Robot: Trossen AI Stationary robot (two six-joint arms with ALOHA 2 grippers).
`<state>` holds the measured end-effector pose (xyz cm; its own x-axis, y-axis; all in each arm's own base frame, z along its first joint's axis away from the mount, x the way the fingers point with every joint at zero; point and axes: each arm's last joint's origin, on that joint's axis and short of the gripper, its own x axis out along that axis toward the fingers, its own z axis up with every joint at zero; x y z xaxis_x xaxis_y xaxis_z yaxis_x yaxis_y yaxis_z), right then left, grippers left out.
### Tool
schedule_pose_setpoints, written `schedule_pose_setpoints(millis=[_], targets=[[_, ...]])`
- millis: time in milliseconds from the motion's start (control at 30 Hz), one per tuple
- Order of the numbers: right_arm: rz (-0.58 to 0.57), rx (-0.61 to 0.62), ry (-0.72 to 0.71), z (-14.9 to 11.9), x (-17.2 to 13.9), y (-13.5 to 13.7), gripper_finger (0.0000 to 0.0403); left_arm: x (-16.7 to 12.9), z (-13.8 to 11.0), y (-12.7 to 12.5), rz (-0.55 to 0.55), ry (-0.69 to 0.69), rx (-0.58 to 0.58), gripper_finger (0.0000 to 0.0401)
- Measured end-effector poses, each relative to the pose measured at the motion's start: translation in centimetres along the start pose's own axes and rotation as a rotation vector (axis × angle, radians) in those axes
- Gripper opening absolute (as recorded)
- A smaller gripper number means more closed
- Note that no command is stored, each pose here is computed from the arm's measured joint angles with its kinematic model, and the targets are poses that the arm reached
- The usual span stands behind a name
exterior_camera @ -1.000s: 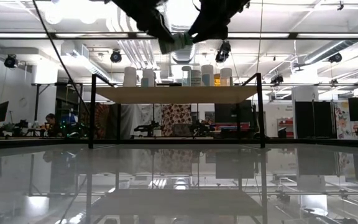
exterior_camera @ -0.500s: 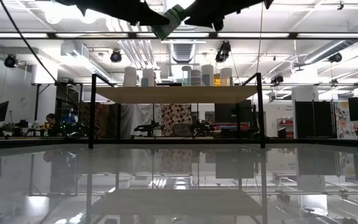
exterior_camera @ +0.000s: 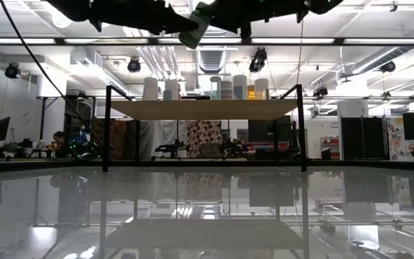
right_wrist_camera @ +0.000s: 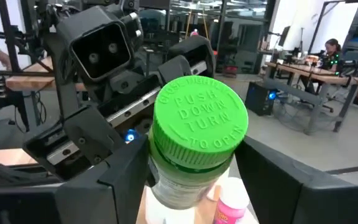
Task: Pick and place medicine bottles onto shelf by color
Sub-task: Put the green pill bottle on the shelf
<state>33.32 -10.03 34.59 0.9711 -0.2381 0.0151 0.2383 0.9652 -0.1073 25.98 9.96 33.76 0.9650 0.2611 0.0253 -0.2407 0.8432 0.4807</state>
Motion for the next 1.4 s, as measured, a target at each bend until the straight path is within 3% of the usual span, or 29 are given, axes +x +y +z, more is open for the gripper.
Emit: schedule_pose_setpoints(millis=[233, 600, 967, 1167, 1400], targets=[[0.001, -0.008, -0.02, 0.0, 0.2, 0.0, 0.0217, 0.0, -0.1, -0.1, 0.0, -0.001, -0.003, 0.0212], [-0.001, -0.005, -0.001, -0.1, 0.1, 0.0, 0.0087, 0.2, -0.6, -0.2, 0.001, 0.029, -0.055, 0.0212], [0.014, 0.008, 0.019, -0.2, 0.1, 0.1, 0.0019, 0.2, -1.2, -0.6, -0.02, 0.047, -0.02, 0.0209], [0.01, -0.021, 0.048, -0.4, 0.1, 0.1, 0.0018, 0.2, -1.3, -0.7, -0.02, 0.053, -0.032, 0.0179], [-0.017, -0.007, 0.114, -1.1, 0.1, 0.1, 0.0092, 0.1, -2.0, -1.0, -0.029, 0.103, -0.059, 0.0173]])
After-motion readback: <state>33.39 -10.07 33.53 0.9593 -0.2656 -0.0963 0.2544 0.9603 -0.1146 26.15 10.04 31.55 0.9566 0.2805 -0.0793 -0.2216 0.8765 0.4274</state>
